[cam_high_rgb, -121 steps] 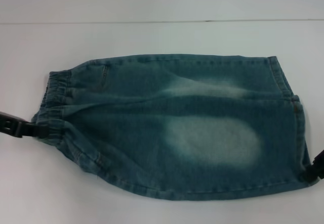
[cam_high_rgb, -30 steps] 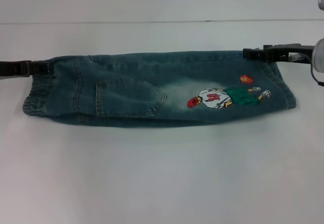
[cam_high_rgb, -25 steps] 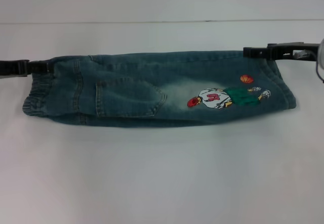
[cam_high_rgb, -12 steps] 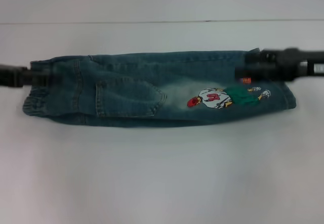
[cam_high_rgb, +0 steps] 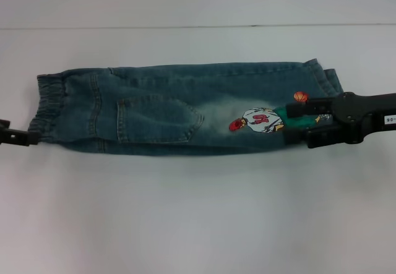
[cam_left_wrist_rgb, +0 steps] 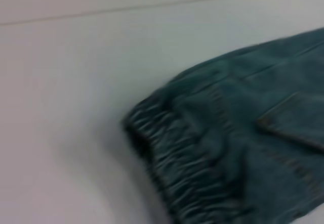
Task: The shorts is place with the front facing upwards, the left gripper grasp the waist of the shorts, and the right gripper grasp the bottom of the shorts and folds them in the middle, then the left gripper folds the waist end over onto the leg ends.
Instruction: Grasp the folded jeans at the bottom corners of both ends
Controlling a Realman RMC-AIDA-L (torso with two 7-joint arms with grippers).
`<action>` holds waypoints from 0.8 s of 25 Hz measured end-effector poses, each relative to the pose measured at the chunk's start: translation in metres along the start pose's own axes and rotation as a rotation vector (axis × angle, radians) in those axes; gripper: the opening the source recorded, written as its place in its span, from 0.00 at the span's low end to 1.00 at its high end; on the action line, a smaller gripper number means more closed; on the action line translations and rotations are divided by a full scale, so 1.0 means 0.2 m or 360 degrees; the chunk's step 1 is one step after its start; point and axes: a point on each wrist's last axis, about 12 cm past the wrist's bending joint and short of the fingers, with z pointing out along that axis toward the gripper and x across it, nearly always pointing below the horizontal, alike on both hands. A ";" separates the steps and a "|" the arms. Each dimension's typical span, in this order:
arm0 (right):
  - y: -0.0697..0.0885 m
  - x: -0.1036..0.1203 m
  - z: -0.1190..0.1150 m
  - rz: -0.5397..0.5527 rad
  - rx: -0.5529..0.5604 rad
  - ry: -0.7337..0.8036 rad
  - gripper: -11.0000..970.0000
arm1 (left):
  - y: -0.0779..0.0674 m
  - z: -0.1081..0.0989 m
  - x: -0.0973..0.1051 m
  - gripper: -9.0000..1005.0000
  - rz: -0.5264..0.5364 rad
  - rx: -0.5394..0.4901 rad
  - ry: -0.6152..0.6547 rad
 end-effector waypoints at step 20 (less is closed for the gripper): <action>0.00 0.03 0.05 0.0016 -0.0003 0.0011 0.93 | -0.08 0.25 -0.09 0.69 0.0185 -0.0101 0.0148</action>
